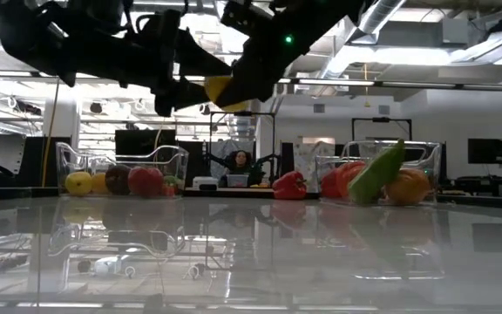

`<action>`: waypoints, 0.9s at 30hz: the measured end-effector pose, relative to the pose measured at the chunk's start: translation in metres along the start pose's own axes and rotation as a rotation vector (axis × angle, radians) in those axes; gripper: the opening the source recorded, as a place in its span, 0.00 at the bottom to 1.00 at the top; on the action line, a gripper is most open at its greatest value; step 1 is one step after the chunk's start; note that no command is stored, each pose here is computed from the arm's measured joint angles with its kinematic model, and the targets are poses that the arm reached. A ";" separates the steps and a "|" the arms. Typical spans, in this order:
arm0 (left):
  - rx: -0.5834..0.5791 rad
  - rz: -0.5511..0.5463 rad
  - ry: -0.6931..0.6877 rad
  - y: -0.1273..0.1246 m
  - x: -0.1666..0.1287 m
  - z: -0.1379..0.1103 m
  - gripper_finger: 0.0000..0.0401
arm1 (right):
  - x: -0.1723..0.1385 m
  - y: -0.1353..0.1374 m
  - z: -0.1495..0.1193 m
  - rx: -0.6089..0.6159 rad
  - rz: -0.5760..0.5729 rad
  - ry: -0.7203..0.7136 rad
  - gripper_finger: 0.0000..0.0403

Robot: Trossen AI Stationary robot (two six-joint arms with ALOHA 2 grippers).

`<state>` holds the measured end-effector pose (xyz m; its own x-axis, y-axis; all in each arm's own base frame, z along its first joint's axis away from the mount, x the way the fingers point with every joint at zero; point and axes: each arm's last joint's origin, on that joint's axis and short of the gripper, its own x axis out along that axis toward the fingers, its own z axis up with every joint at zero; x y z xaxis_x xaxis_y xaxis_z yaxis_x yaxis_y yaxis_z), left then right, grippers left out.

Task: Sort produce into baskets
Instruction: Put the yellow lemon into the left transparent bin

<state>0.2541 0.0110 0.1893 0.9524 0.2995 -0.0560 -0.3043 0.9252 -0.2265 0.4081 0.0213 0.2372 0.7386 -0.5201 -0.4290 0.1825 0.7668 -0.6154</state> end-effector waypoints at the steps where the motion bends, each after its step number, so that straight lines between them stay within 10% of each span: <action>1: -0.002 0.000 0.001 -0.001 0.002 -0.001 0.79 | 0.001 0.002 0.000 -0.009 0.000 -0.004 0.61; 15: 0.002 0.038 0.022 0.000 0.012 -0.008 0.70 | 0.001 0.009 0.004 -0.057 0.031 -0.050 0.62; 27: 0.075 0.091 0.068 0.003 0.009 -0.009 0.53 | -0.005 0.011 0.007 -0.107 -0.043 -0.031 0.84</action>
<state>0.2617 0.0148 0.1796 0.9188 0.3692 -0.1397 -0.3878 0.9104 -0.1442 0.4106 0.0349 0.2375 0.7517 -0.5386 -0.3807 0.1453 0.6982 -0.7010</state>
